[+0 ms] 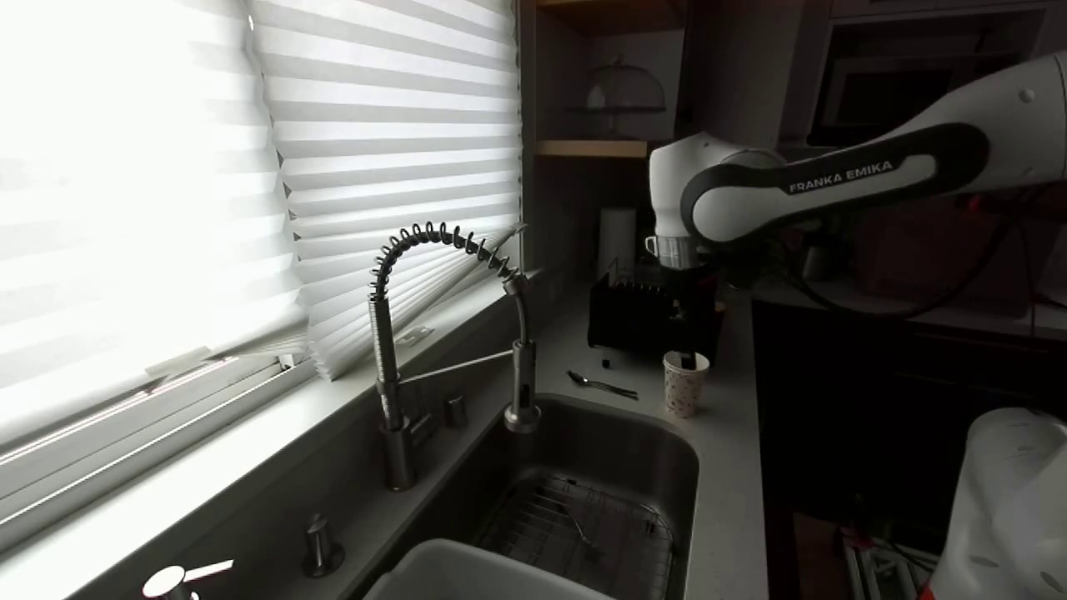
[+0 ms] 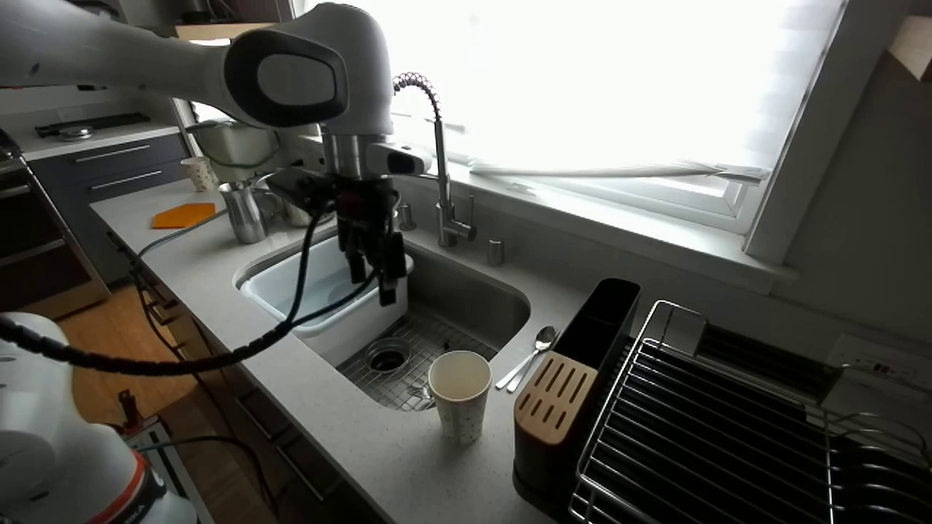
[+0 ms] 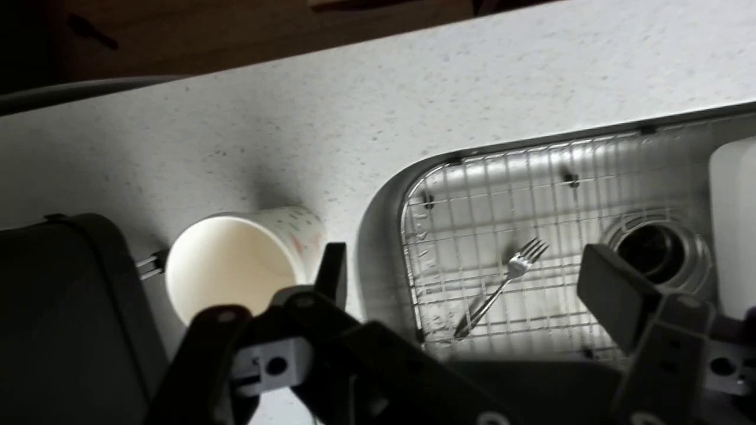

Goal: Unstack the cups, then stack the cups back together

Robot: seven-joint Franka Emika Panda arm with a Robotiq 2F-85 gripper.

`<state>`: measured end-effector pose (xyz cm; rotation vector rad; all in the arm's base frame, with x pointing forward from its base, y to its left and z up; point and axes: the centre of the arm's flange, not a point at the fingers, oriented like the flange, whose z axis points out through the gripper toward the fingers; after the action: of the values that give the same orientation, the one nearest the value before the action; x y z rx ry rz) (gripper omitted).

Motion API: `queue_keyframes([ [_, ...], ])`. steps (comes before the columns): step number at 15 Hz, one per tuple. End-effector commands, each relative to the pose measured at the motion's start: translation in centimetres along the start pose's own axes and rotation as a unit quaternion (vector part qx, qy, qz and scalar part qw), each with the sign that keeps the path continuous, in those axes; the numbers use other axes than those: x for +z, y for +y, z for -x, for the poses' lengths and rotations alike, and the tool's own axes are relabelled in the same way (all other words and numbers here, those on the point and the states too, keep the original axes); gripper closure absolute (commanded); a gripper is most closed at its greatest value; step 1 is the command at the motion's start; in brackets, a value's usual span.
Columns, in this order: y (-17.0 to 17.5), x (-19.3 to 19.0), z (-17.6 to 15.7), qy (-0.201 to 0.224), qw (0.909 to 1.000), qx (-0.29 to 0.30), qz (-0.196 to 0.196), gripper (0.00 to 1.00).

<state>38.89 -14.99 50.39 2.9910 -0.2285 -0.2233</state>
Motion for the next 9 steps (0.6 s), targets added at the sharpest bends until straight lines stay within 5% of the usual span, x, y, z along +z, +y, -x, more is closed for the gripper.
queue_keyframes([
  [1, 5.2, 3.5, 1.6, 0.068, 0.9976, 0.01, 0.003, 0.0],
  [4, 7.9, 3.7, 1.8, 0.135, 0.9886, 0.057, -0.031, 0.0],
  [5, 7.0, 3.3, 0.7, 0.1, 0.9944, 0.033, -0.011, 0.0],
  [9, 8.2, 3.0, 1.3, 0.124, 0.9905, 0.054, -0.023, 0.0],
])
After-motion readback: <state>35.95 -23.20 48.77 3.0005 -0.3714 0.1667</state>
